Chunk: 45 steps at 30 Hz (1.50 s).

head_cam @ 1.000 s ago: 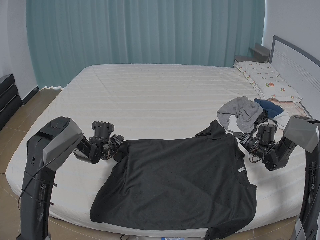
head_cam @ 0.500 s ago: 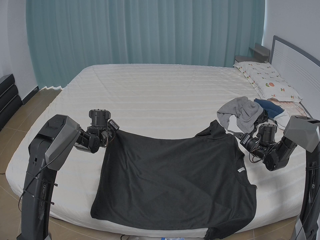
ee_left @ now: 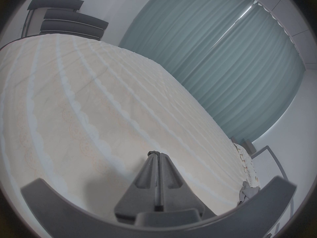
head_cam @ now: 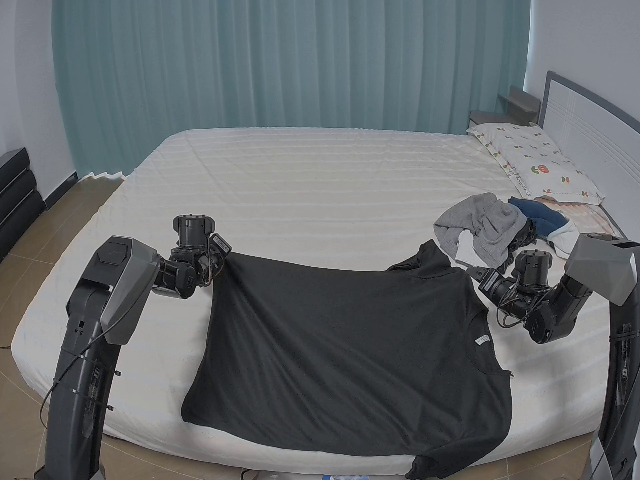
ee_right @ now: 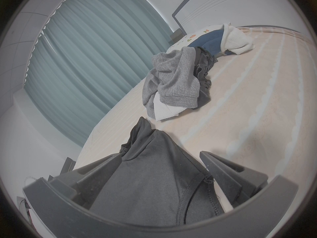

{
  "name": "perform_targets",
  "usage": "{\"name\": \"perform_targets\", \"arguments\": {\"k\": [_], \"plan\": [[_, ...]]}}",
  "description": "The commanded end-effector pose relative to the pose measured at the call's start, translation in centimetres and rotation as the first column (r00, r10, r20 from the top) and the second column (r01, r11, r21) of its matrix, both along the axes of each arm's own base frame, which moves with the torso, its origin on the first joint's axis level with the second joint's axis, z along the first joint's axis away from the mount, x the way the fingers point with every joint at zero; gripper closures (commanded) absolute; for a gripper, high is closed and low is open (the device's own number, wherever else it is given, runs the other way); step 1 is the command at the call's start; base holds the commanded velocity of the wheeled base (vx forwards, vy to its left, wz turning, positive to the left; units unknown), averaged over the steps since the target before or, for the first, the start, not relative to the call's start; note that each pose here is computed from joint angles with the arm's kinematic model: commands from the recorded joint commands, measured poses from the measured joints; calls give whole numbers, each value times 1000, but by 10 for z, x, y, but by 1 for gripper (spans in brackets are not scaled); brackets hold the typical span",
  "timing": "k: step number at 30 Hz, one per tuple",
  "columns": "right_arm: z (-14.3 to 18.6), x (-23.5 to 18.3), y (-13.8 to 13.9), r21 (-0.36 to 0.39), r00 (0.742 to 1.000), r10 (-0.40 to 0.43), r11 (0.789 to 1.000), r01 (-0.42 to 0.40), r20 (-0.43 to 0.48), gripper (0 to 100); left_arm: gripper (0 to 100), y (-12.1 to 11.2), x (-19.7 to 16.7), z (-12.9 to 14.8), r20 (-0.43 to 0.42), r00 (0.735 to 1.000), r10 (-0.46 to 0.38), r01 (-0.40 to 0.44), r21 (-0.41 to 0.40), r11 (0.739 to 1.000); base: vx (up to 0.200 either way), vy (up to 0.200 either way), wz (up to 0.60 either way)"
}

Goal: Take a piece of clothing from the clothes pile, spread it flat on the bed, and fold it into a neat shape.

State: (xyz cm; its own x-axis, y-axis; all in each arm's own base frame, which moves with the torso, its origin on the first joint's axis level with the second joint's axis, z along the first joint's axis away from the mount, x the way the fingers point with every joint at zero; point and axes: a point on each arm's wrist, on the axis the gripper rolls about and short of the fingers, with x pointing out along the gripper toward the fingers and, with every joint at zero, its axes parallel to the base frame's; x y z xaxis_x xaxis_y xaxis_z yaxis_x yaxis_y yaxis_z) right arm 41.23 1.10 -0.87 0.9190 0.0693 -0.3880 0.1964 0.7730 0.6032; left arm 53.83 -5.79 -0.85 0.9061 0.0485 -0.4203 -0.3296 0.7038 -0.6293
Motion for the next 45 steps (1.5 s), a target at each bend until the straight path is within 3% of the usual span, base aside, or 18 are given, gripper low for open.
{"name": "perform_targets", "arguments": {"k": [1,7,12,16,19,24,25,31,37,45], "plan": [[-2,-1,0,0,1000,1,1000,-1,-6,0,0,1,0,-8,-18,1000,2,-2,2,1000,0,0,0],[1,-10,-2,0,1000,-2,1000,2,-24,0,0,8,-4,-10,-57,998,15,-15,5,1000,0,0,0],[16,-26,-6,5,1000,-4,1000,4,-26,0,0,23,-19,7,-85,996,36,-36,-5,999,0,0,0],[32,-48,-6,7,1000,1,1000,0,-29,0,0,26,-49,27,-112,994,17,-19,-13,1000,0,0,0],[41,-69,-3,10,999,24,1000,-24,-24,0,0,27,-83,48,-81,996,-26,23,-39,999,0,0,0],[45,-89,-2,13,998,39,999,-39,-39,0,0,26,-125,58,-85,994,-72,68,-56,996,0,0,0],[46,-98,-2,19,997,50,999,-50,-52,0,0,19,-146,61,-96,991,-96,91,-59,994,0,0,0],[41,-119,0,15,992,62,998,-61,-111,0,0,-2,-199,58,-134,977,-165,157,-68,985,0,0,0],[32,-137,4,18,981,82,997,-80,-176,0,0,-16,-228,49,-145,972,-185,165,-136,977,-200,0,0],[30,-146,3,16,986,84,996,-83,-145,0,0,-13,-244,33,-225,957,-181,153,-136,979,-150,0,0]]}}
